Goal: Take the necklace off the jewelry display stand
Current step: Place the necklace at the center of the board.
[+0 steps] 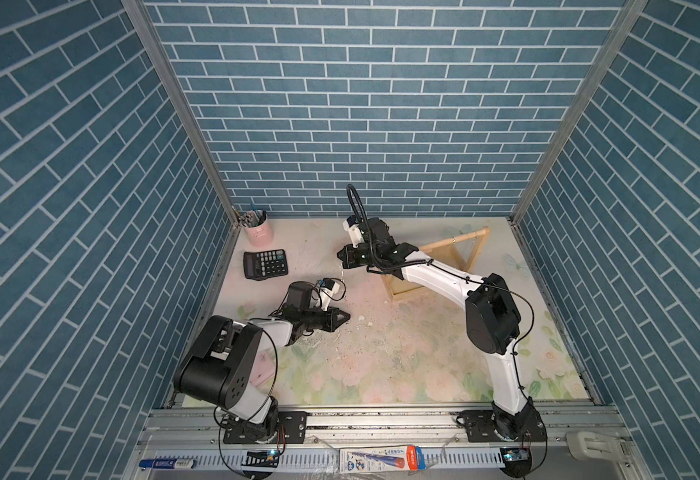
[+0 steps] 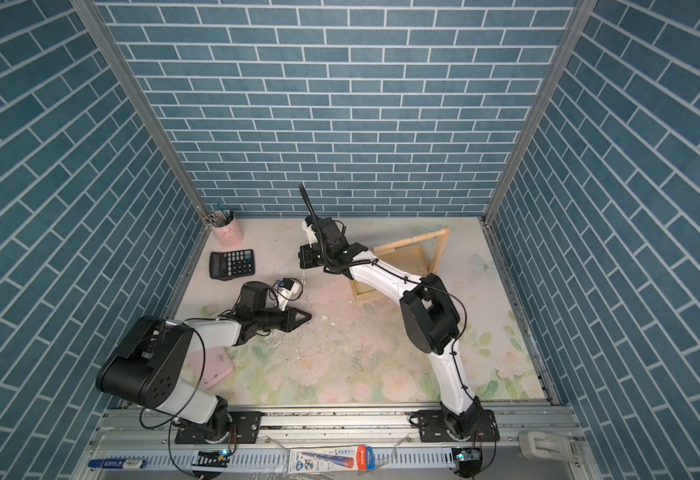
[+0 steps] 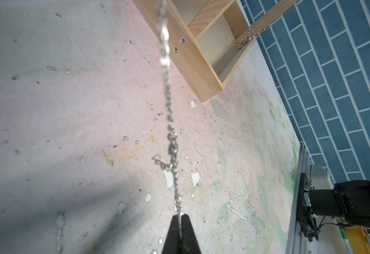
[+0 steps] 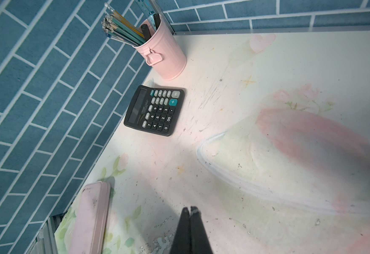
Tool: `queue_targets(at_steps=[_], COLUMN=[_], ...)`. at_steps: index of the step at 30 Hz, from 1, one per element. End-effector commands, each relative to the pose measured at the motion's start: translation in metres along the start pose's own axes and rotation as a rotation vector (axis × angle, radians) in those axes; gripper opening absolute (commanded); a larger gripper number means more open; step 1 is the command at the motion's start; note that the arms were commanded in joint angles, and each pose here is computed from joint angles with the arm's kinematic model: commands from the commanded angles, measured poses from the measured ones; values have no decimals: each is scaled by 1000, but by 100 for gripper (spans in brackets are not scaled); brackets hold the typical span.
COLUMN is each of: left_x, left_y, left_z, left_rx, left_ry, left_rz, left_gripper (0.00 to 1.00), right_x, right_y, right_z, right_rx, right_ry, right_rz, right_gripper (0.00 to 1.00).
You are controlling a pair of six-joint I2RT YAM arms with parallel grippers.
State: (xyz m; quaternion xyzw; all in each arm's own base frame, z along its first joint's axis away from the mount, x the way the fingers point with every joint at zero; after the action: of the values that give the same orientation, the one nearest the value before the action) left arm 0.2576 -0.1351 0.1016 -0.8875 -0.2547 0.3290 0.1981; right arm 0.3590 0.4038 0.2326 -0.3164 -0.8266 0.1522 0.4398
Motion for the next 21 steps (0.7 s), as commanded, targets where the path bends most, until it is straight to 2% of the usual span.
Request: queue_targets(at_steps=[1, 10, 21], left_x=[1, 15, 28], left_y=[0, 5, 9], left_z=[-4, -3, 0], left_rx=[-7, 57, 100], left_ry=[-3, -87, -151], left_rz=[47, 40, 19], left_gripper=[0, 0, 0], right_x=[1, -13, -25], right_y=[6, 32, 45], right_z=[-8, -11, -14], right_rx=[-22, 1, 15], right_ry=[-38, -26, 0], right_rz=[16, 51, 61], right_gripper=[0, 0, 0])
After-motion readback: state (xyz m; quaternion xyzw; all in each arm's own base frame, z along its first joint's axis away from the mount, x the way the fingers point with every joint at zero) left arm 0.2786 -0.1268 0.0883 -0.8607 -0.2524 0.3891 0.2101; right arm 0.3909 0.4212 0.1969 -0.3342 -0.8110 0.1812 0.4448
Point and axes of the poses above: each gripper's point midway between its finger pads, its own y axis out along the fingers, its own x axis along the line the jaws close on, z = x × y, the point moved 9 cm from there along -y, back along the fingers, and after that the axes turned 14 degrees about y, right-handed, at the moved point
